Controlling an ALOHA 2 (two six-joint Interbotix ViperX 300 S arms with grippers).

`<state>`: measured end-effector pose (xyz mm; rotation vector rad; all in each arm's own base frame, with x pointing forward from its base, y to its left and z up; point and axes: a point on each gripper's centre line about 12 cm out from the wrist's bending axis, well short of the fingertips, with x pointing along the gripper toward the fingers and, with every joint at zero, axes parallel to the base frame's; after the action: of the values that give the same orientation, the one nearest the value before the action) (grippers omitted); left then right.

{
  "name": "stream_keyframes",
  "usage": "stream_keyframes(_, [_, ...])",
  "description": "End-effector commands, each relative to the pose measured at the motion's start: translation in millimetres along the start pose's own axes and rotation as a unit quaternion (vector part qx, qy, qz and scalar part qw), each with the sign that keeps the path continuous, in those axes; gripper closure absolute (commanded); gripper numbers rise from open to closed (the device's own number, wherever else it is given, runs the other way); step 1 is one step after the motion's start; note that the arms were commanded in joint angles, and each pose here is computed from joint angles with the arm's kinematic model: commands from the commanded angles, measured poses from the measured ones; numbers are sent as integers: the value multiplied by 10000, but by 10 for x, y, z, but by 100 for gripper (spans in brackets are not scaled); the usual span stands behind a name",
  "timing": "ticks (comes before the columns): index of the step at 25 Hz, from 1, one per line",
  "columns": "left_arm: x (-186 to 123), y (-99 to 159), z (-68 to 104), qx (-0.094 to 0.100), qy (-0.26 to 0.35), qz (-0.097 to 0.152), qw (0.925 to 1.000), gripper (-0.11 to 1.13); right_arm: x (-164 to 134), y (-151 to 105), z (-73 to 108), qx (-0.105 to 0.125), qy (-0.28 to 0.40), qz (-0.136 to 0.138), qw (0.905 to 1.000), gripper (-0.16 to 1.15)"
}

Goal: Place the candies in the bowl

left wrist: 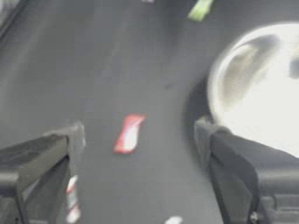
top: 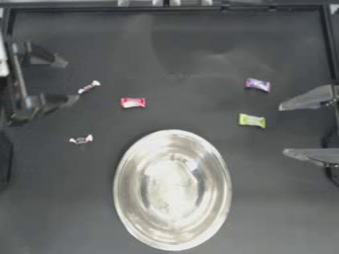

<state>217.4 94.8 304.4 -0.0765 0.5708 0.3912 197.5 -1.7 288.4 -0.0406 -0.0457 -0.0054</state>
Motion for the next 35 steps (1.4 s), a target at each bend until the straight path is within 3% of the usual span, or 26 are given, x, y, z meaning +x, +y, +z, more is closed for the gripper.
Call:
stream_keyframes(1, [62,152,100,16,330,255,9991,-1,15,-12,46,66,-38,-33,10000,-1])
stream_keyframes(8, [298,358,-3,156,1160,448,9921,-1,13,-18,10,96,32,-52,9999,-1])
stream_keyframes(12, [487,499,-122,111,1717,527,9837,-1,11,-31,2,102,48,-86,9999,-1])
stream_keyframes(16, [648,603,-240,225,2083,523,9764,-1,11,-31,0,109,55,-86,9999,-1])
stream_keyframes(35, [1291,795,-723,174,2909,356,9559,-1,19,-33,-17,117,86,-93,9999,-1])
